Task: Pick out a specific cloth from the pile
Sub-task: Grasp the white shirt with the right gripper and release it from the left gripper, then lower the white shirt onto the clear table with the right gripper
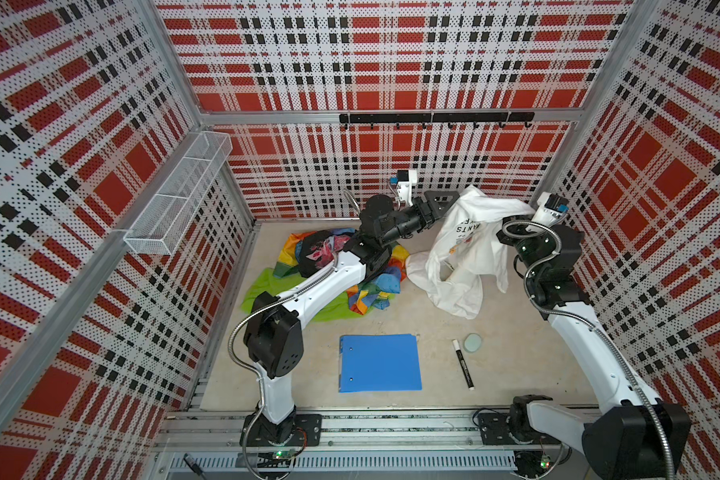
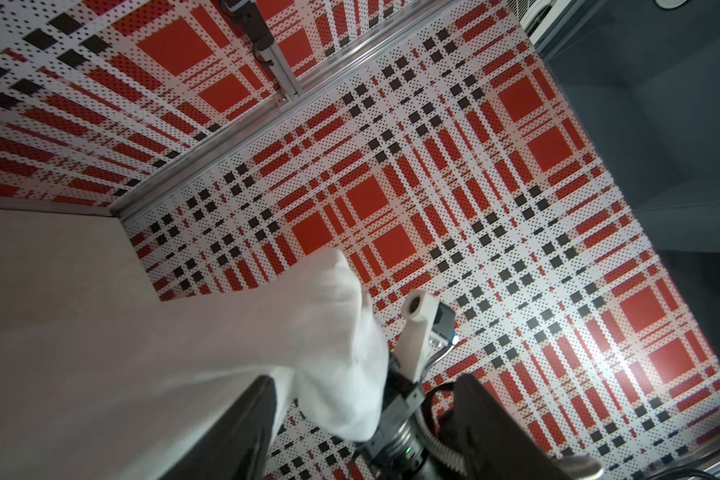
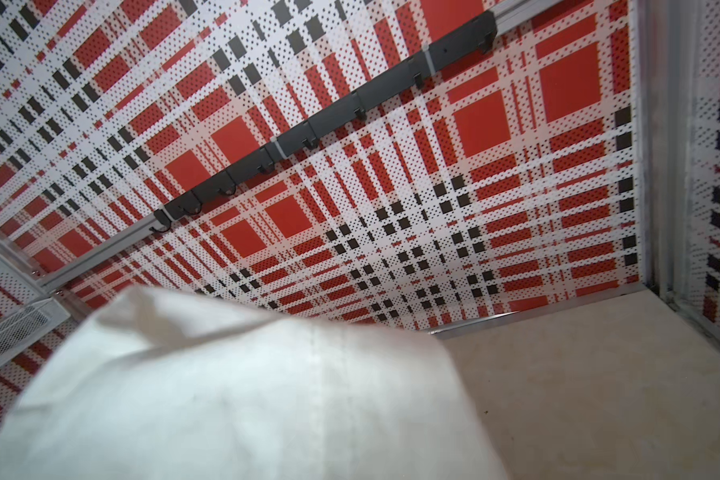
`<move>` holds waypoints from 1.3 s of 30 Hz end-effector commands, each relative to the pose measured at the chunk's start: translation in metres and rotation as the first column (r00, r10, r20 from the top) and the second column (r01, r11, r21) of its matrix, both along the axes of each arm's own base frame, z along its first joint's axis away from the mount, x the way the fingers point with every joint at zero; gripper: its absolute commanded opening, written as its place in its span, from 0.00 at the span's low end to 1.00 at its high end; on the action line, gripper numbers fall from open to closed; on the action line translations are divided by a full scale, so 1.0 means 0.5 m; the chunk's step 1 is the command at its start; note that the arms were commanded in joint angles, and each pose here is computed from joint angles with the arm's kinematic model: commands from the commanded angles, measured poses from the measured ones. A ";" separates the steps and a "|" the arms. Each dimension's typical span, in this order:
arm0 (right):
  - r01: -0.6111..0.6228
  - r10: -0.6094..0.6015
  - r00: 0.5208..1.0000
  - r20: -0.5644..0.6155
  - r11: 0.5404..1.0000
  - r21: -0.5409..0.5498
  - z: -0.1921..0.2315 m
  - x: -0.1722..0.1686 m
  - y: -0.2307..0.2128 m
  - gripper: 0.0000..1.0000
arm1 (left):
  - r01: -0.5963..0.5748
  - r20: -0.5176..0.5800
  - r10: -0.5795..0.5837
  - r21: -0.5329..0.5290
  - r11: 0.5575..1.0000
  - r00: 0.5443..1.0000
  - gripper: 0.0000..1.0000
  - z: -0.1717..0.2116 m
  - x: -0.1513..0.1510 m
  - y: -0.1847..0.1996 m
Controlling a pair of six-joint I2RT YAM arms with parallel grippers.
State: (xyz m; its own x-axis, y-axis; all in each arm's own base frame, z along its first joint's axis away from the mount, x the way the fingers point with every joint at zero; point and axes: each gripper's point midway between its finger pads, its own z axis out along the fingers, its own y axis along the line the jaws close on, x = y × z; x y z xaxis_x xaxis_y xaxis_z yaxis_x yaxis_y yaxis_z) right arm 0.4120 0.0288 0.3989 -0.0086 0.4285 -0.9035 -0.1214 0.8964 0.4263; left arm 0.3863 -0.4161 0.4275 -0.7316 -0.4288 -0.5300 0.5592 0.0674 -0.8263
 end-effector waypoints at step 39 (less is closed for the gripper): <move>0.150 -0.138 0.979 0.147 0.986 -0.074 0.247 0.003 -0.095 0.00 | -0.448 0.280 0.355 0.435 0.781 0.892 0.96 -0.168 -0.133 0.447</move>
State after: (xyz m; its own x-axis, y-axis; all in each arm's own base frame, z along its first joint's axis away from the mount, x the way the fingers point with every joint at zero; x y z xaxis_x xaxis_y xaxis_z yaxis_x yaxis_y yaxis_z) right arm 0.4222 -0.0227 0.5151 0.1087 0.3130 -0.9435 0.0078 0.9488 0.3156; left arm 0.3183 -0.1910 0.3371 -0.4454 -0.3068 -0.8411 0.4999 0.6942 -0.5179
